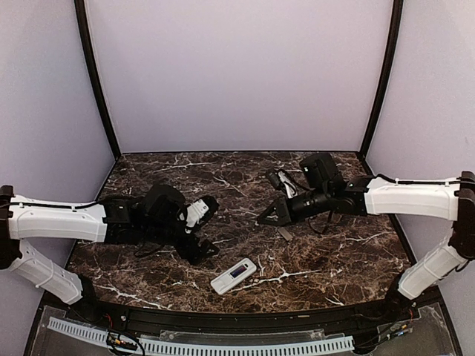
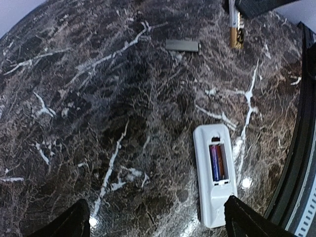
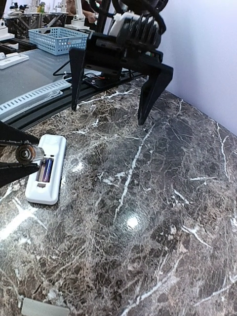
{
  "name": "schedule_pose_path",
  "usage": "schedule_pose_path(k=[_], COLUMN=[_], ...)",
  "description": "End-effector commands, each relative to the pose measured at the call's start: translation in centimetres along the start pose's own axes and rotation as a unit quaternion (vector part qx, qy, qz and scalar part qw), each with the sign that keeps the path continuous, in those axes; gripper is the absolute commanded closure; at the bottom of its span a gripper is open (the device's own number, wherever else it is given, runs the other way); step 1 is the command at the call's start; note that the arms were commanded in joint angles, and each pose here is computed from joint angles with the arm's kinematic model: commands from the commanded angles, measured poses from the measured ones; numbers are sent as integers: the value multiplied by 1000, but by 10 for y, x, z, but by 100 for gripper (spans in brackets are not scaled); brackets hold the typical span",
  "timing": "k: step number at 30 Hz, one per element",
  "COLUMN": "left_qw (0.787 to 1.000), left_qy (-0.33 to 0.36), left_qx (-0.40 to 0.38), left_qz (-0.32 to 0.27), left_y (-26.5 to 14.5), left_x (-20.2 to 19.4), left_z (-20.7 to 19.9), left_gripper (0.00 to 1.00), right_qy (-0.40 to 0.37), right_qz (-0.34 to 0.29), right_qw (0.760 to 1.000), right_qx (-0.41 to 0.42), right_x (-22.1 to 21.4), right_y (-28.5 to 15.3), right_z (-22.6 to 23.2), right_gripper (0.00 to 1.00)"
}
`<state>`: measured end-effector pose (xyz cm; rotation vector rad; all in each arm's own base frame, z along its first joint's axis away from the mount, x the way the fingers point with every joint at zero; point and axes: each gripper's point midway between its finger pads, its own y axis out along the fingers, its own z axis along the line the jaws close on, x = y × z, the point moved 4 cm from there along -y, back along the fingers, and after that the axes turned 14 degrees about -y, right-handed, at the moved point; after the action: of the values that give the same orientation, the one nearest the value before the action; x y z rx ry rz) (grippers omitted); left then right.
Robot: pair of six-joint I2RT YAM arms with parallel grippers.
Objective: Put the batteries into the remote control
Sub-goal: Place the battery in the battery compartment.
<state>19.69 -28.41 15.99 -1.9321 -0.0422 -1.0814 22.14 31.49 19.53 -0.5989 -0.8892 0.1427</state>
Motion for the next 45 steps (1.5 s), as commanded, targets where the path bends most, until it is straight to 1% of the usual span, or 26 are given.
schedule_pose_path(k=[1,3,8,11,14,19,23,25,30,33,40,42,45], left_qw=[998,997,995,998,999,999,999,999,1000,1000,999,999,998], left_qy=[6,4,-16,-23,-27,-27,-47,-44,6,23,23,26,39], left_qx=[-17,-32,-50,-27,-3,12,20,9,14,11,-23,-26,-19], left_qz=[57,67,80,59,37,15,3,-5,10,12,1,13,43], left_y=[6,11,17,16,12,7,1,0,-1,-2,5,11,25], left_x=[-34,-44,-69,-74,-70,-69,-75,-75,-83,-86,-98,-104,-115], left_z=[-5,-8,-11,-2,4,-3,-10,-18,-30,-31,-33,-34,-35], left_gripper=[3,1,1,1,1,1,1,1,1,1,1,1,1], right_qy=[21,21,29,34,52,70,76,78,81,76,106,113,119], right_qz=[-21,-30,-19,-17,-9,-15,-19,-23,-37,-35,-37,-40,-21], right_qw=[999,999,999,999,999,997,997,997,996,996,994,993,993], right_qx=[30,29,4,3,0,0,-10,-14,-19,-15,-9,4,11], right_x=[0,5,9,7,-3,-13,-20,-23,-20,-19,-36,-40,-46], right_y=[15,19,23,22,20,8,-2,-5,-6,-3,5,13,31], right_z=[4,2,-6,-6,-7,-3,-2,-2,-1,6,5,7,10], right_gripper=[100,100,100,100,100,100,100,100,100,100,100,100,100])
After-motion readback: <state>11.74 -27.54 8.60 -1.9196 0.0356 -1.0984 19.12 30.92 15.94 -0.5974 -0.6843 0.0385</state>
